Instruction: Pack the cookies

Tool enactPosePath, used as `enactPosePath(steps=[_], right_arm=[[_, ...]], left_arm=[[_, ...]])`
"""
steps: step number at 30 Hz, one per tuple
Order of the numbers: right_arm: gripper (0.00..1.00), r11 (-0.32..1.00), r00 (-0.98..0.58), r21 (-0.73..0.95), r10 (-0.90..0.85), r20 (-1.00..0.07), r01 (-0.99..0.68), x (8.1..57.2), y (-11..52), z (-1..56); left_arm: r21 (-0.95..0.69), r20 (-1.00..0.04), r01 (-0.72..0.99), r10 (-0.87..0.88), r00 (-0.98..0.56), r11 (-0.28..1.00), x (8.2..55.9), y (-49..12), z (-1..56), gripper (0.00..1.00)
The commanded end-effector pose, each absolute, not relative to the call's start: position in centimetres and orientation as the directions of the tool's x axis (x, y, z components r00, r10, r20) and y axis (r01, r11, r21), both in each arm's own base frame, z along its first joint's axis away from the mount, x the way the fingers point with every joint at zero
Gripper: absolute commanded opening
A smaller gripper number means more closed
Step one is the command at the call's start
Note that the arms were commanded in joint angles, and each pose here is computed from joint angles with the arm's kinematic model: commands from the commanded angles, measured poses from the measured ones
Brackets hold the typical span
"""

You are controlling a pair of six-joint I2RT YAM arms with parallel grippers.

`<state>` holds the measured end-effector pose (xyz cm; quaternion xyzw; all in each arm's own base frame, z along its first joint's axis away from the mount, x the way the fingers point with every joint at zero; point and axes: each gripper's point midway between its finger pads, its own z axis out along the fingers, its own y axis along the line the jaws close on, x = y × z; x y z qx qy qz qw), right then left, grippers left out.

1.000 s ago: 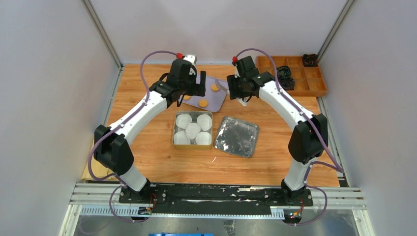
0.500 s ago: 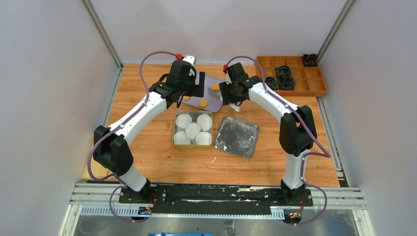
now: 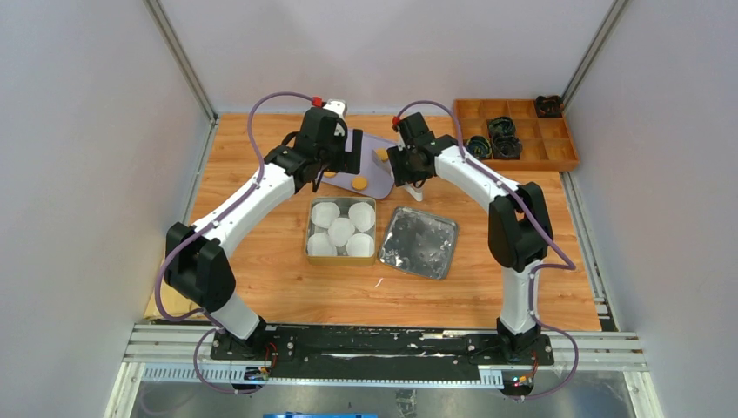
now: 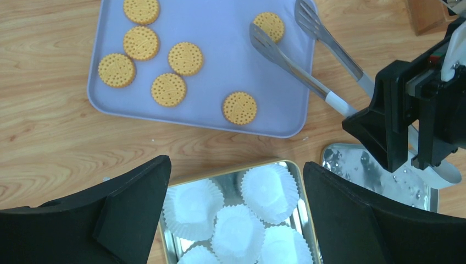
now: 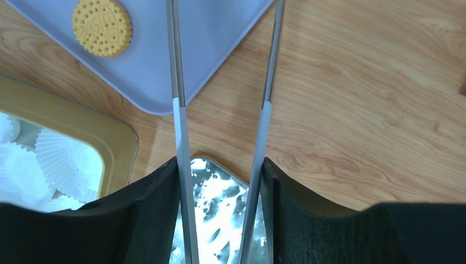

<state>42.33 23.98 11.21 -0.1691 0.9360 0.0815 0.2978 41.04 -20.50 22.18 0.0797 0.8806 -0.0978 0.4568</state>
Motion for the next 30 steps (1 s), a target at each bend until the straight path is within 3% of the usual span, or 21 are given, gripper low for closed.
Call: enactPosePath(steps=[1,5,12,21,30], right_arm=[[0.46,0.919,-0.743,0.042,-0.289,-0.604,-0.392,43.3,25.4,11.6],[0.39,0.912,-0.751,0.076,-0.281,-0.598,-0.402,43.4,26.3,11.5],[0.17,0.897,-0.76,0.111,-0.29,-0.582,-0.428,42.8,27.0,11.6],[0.02,0.913,-0.777,0.077,-0.294,-0.556,-0.401,41.9,25.7,11.5],[0.0,0.919,-0.746,0.032,-0.298,-0.596,-0.392,41.7,24.9,13.5]], left_arm=[[-0.084,-0.832,0.222,0.055,-0.552,0.971,40.7,-19.9,22.8,0.97],[-0.082,-0.833,0.221,0.055,-0.55,0.972,40.6,-19.8,22.9,0.97],[-0.082,-0.836,0.22,0.053,-0.546,0.972,40.4,-19.6,23.2,0.97],[-0.101,-0.836,0.233,0.044,-0.547,0.967,40.1,-19.9,23.3,0.97],[-0.119,-0.839,0.237,0.03,-0.543,0.964,39.9,-20.1,23.6,0.97]])
